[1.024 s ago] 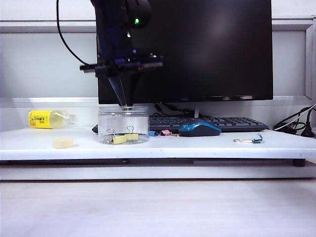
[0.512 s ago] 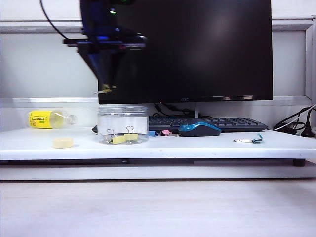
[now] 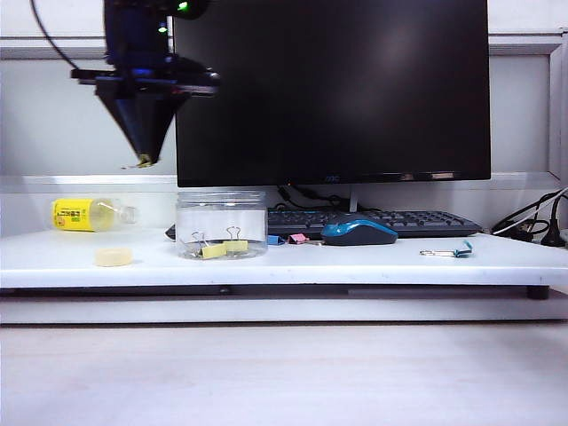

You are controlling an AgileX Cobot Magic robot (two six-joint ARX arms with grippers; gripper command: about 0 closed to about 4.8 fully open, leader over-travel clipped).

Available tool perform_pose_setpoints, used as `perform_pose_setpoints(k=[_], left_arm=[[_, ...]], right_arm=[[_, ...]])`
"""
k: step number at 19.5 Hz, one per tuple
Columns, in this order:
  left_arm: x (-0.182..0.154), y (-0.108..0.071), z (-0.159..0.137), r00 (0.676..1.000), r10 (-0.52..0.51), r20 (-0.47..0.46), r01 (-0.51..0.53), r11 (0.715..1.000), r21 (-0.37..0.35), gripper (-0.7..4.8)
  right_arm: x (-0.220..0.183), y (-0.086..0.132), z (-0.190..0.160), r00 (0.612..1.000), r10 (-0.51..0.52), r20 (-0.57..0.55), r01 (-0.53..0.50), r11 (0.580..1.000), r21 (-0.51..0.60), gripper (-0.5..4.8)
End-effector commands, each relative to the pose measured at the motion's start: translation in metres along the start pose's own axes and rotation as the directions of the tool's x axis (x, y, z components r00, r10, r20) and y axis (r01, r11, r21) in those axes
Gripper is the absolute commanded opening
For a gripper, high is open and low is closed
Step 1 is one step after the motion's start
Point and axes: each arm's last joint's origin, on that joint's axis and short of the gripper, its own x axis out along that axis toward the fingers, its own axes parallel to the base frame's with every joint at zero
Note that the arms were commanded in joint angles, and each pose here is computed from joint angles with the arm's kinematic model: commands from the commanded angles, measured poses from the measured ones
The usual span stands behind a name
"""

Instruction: Take the clips out of the round transparent plastic box and place them on the table.

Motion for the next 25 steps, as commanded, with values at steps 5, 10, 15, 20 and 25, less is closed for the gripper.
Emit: perform_pose_setpoints(k=[5,10,15,20,25], left_arm=[[0.043,0.009,-0.010,0.995,-0.088,-0.048,0.086,0.996,-0.034,0.64],[0.059,0.006,-0.014,0.995,-0.090,-0.041,0.089,0.995,-0.034,0.64],[0.060,0.006,-0.011,0.993,-0.115,-0.012,0.114,0.993,-0.032,0.64],[0.065,0.007,-0.011,0.993,-0.114,-0.025,0.113,0.993,-0.015,0.66],[0.083,0.008,-0.011,0.989,-0.130,-0.070,0.129,0.991,-0.022,0.66]], right_arm=[[0.000,0.000,0.000,1.000,-0.002,0.000,0.002,1.000,-0.005,0.22],[0.000,0.004,0.003,0.996,0.086,0.006,-0.086,0.996,-0.015,0.22],[-0.002,0.015,0.014,0.969,0.234,0.080,-0.229,0.971,-0.076,0.22],[-0.007,0.025,0.026,0.967,0.238,0.087,-0.233,0.971,-0.058,0.22],[-0.016,0.042,0.064,0.977,0.191,0.097,-0.187,0.981,-0.049,0.23]])
